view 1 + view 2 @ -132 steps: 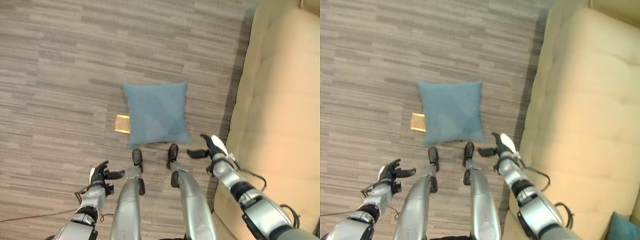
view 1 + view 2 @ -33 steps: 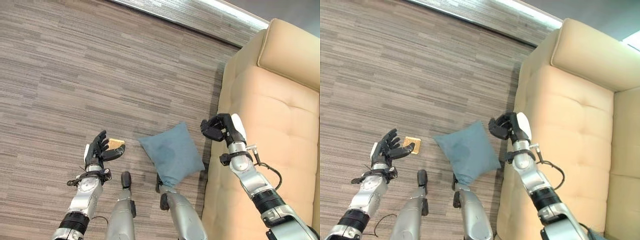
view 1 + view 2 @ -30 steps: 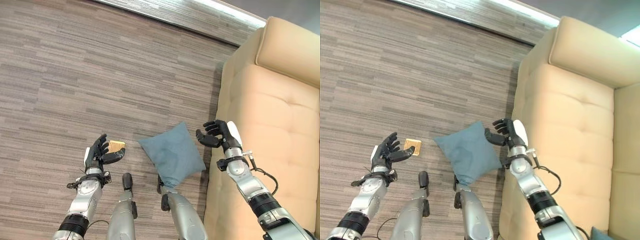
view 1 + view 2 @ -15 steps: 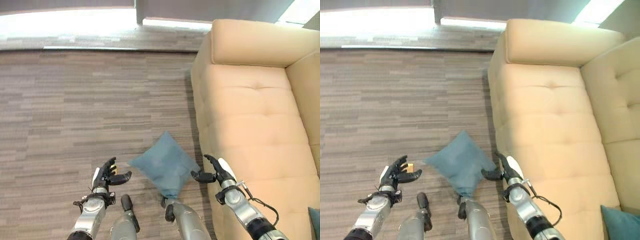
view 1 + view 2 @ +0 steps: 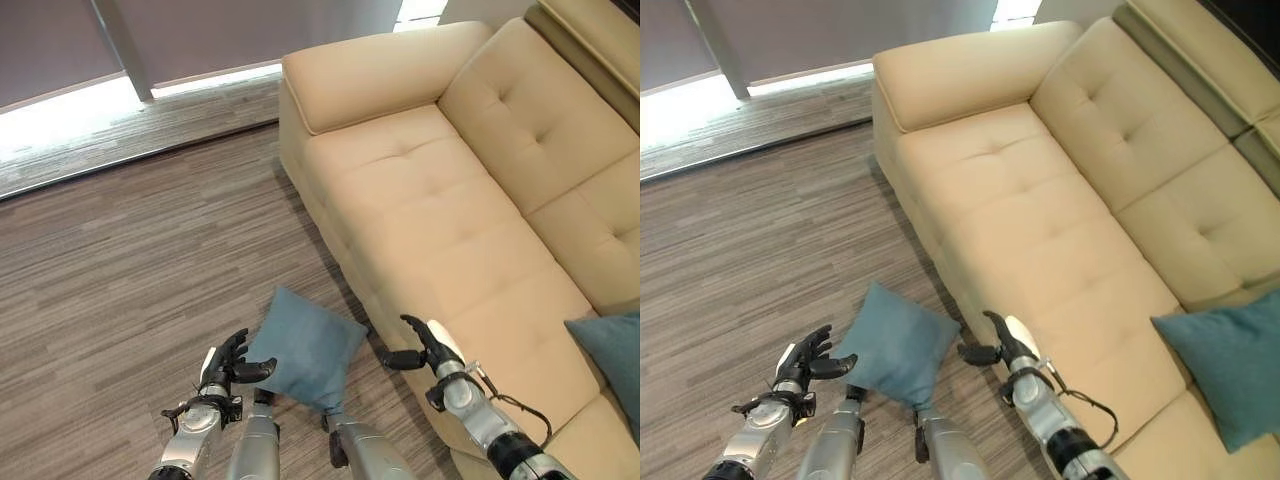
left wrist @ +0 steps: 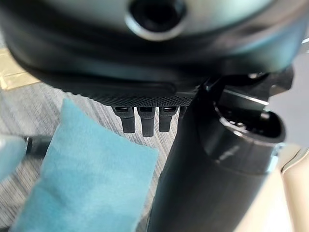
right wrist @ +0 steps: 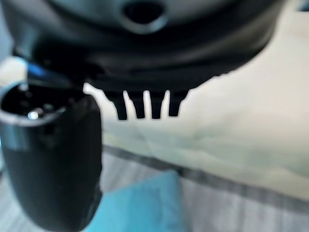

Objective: Pick up all the scattered cushions and arrange them neatly on the sofa.

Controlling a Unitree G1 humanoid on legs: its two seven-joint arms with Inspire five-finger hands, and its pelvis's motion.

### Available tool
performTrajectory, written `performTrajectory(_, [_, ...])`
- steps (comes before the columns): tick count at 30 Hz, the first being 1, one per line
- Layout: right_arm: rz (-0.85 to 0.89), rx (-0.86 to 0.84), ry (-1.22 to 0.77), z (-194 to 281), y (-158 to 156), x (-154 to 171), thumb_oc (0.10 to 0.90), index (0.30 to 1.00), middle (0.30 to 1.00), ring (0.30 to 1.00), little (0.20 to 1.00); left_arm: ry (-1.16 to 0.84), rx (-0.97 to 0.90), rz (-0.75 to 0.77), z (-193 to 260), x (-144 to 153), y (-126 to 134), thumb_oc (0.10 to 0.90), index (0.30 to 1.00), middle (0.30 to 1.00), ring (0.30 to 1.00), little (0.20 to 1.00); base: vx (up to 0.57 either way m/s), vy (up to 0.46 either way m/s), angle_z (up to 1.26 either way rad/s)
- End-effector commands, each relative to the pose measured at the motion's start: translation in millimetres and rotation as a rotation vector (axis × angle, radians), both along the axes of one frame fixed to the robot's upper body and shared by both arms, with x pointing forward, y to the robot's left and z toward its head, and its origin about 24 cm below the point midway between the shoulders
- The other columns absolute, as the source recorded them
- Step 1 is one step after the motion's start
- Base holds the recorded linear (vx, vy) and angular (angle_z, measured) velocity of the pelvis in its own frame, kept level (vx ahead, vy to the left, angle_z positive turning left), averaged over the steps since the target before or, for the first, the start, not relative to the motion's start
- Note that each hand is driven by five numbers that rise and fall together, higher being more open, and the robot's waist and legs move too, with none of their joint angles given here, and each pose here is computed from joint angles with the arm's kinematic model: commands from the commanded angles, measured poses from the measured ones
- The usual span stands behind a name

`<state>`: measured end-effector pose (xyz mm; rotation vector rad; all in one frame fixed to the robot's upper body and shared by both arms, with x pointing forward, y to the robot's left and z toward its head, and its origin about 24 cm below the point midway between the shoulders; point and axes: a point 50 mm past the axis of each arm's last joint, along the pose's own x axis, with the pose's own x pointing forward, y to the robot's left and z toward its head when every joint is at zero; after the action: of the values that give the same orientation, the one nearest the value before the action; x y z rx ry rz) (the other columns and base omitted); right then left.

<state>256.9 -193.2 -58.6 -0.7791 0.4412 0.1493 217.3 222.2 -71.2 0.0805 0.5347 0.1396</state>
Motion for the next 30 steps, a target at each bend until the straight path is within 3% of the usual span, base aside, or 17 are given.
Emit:
performTrajectory(1, [0.051,0.035,-0.12,28,15,32,0.8,0.9,0.9,0.9,0.9,-0.175,0.049,-0.066,32,28,2,0.8,0.9,0.9,0.9,0.9,-0.05,0.147,-0.51])
performTrajectory(7, [0.054,0.057,-0.144,45,30,60,0.8,0.9,0.9,0.9,0.9,-0.291,0.013,-0.011,56,51,3,0.8,0.9,0.9,0.9,0.9,-0.12,0.105,-0.51])
performTrajectory(18, [-0.285,0.039,-0.258,104,-34,109,0.8,0.9,0.9,0.9,0.9,-0.351,-0.03,0.09,74,80,10,0.8,0.9,0.9,0.9,0.9,-0.03,-0.026,-0.14])
performTrajectory(30, [-0.578,0.195,-0.414,169,-92,124,0.8,0.9,0.9,0.9,0.9,-0.522,-0.105,0.099,115,94,6,0.8,0.9,0.9,0.9,0.9,0.04,-0.04,0.05])
